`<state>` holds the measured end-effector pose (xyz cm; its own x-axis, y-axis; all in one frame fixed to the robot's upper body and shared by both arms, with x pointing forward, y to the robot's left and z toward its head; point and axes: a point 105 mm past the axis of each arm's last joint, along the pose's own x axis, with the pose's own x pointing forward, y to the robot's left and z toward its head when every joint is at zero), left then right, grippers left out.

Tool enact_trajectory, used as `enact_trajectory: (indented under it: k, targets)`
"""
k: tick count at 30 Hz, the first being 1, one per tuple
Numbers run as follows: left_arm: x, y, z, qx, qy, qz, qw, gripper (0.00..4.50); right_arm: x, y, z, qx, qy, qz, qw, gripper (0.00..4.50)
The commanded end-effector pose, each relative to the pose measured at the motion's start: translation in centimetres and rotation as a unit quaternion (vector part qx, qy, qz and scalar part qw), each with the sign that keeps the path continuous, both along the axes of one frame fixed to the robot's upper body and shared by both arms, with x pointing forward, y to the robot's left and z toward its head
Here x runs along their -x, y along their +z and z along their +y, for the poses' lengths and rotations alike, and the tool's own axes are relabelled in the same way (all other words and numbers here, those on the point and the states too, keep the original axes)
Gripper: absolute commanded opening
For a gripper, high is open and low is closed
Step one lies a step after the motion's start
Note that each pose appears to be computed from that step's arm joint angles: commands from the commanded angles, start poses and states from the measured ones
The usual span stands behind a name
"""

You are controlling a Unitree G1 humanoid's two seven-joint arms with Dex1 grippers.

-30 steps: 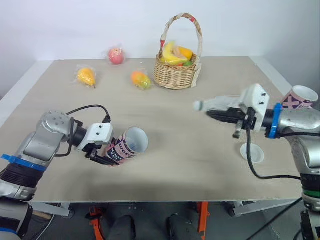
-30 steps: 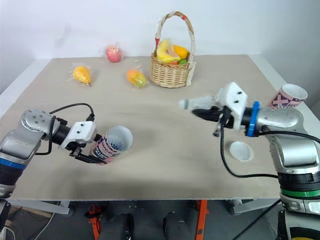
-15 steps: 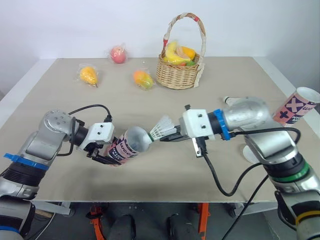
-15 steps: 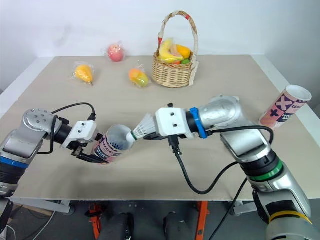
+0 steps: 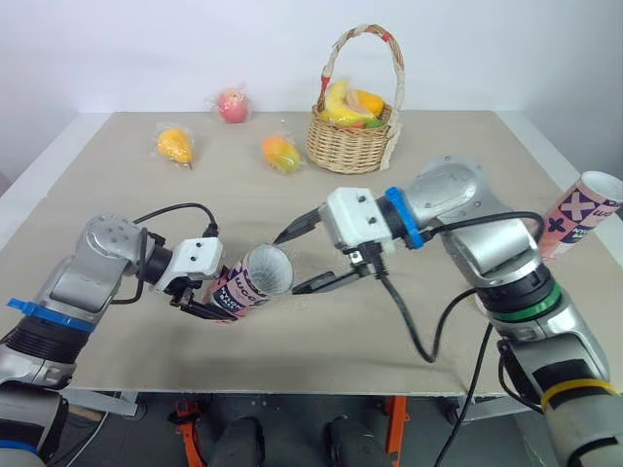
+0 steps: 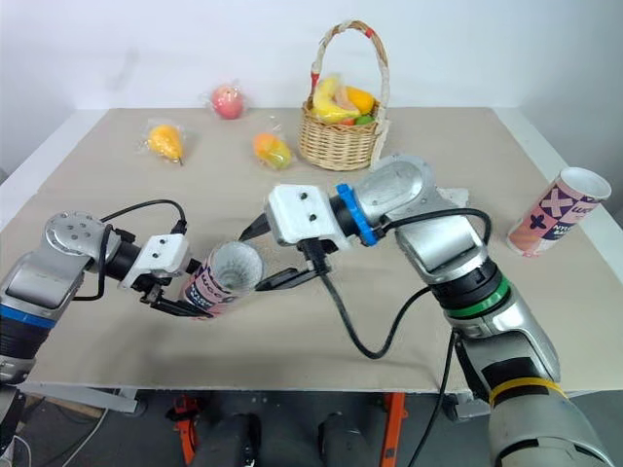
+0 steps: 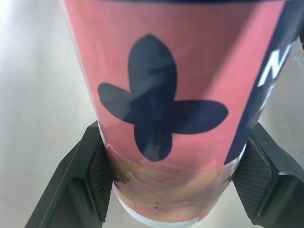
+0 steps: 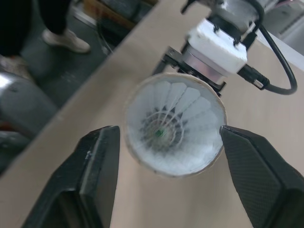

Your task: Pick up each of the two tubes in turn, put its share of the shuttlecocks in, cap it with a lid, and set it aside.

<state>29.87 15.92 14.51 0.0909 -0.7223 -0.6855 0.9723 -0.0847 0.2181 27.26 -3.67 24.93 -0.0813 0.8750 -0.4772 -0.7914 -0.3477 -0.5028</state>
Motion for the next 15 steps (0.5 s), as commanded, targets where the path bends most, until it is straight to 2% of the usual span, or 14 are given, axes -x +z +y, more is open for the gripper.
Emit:
enact_trajectory:
  k: [1,3,4,7,8,11,15]
  targets:
    - [0.5,-0.8,-0.4,-0.004,-0.007,0.011,1.0,3.19,-2.4,1.5,-3.4,-0.058,-0.102,0.009,0.993,3.35]
    - [0.6,-0.8,-0.4,-0.004,-0.005,0.01,1.0,3.19,-4.7,1.2,-6.4,-0.088,-0.198,0.019,0.976,3.35]
    - [0.6,-0.8,-0.3,-0.004,-0.004,0.01,1.0,3.19,-6.7,0.8,-8.8,-0.106,-0.279,0.017,0.954,3.35]
    - [0.8,-0.9,-0.2,-0.004,-0.002,0.01,1.0,3.19,-10.1,-1.7,-15.6,-0.123,-0.46,0.016,0.879,3.35]
    - [0.9,-1.0,-0.2,-0.004,-0.002,0.011,1.0,3.19,-10.6,-2.7,-18.3,-0.125,-0.512,0.012,0.85,3.35]
    - [1.0,-1.0,0.0,-0.006,-0.001,0.012,1.0,3.19,-10.6,-4.7,-23.5,-0.13,-0.601,0.003,0.788,3.35]
    - [1.0,-1.0,0.0,-0.008,-0.004,0.012,1.0,3.19,-11.1,-5.7,-25.9,-0.148,-0.647,0.0,0.748,3.35]
